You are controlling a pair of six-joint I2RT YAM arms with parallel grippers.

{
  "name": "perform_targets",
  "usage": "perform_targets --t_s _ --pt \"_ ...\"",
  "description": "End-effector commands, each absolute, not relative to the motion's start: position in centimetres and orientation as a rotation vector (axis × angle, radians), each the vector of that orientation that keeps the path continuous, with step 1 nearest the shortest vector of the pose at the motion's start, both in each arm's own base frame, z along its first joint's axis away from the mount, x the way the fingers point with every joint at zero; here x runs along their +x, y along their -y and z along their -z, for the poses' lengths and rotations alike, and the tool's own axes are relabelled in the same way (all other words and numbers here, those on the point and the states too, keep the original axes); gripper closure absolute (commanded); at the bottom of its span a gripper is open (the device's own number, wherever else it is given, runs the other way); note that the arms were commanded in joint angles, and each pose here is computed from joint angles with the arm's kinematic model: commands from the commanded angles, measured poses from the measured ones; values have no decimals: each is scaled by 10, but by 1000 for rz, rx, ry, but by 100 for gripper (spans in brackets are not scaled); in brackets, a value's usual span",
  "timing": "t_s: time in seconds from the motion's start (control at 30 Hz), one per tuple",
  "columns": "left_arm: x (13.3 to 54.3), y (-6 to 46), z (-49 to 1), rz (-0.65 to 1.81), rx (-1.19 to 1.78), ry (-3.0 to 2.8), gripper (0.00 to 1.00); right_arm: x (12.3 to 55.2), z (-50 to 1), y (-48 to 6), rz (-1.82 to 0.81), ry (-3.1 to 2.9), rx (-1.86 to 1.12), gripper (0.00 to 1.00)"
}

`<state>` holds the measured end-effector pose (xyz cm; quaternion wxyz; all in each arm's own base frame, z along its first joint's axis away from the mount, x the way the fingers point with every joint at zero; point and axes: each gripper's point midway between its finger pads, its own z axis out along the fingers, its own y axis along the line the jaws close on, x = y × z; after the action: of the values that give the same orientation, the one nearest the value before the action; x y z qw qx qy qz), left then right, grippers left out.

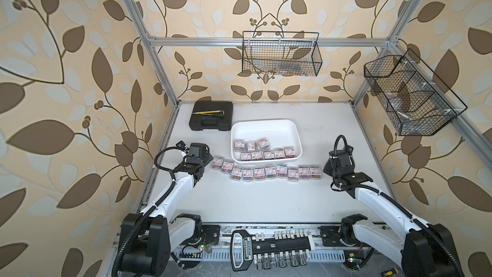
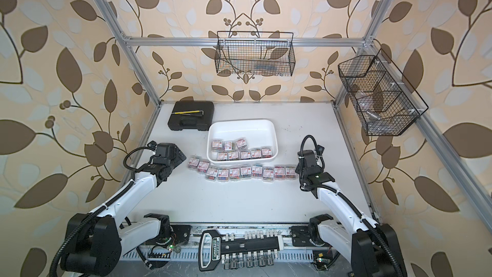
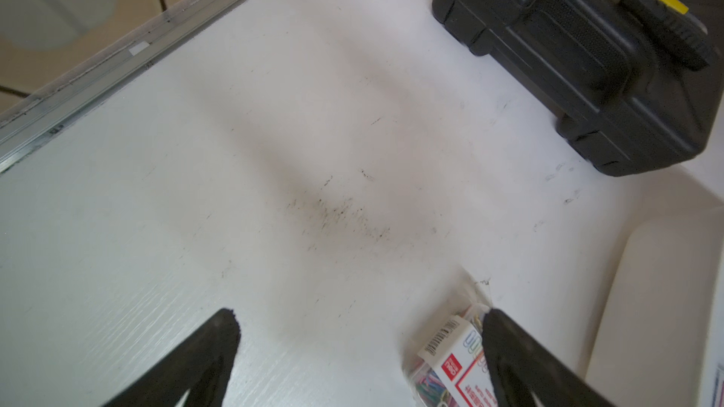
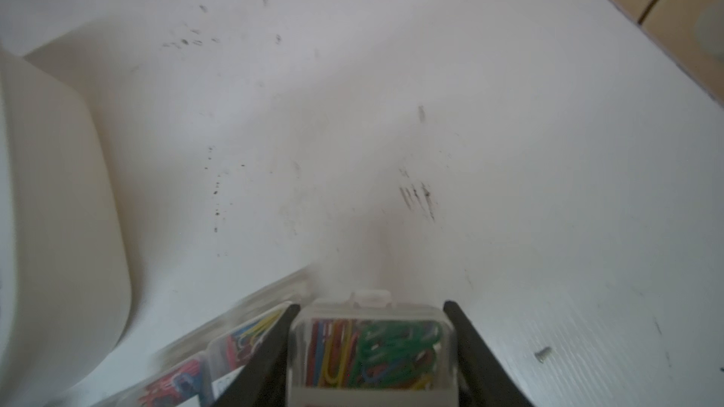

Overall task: Take the paper clips out of the storage box
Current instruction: Place the boxed paper clips at the center of the board.

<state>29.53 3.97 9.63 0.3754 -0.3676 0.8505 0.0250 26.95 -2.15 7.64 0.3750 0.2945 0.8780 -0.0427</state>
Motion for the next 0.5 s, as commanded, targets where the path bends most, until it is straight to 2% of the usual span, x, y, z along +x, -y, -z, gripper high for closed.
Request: perform_targets --t_s 0.0,0.33,0.47 --pt "294 -43 -102 -81 -941 -2141 1 268 -72 26 13 -2178 901 66" --pt "293 -44 -103 -83 -949 -2129 1 275 -49 31 -28 -2233 961 64" --pt "292 -44 -103 -84 -949 -2128 1 278 -45 29 -22 -2268 949 60"
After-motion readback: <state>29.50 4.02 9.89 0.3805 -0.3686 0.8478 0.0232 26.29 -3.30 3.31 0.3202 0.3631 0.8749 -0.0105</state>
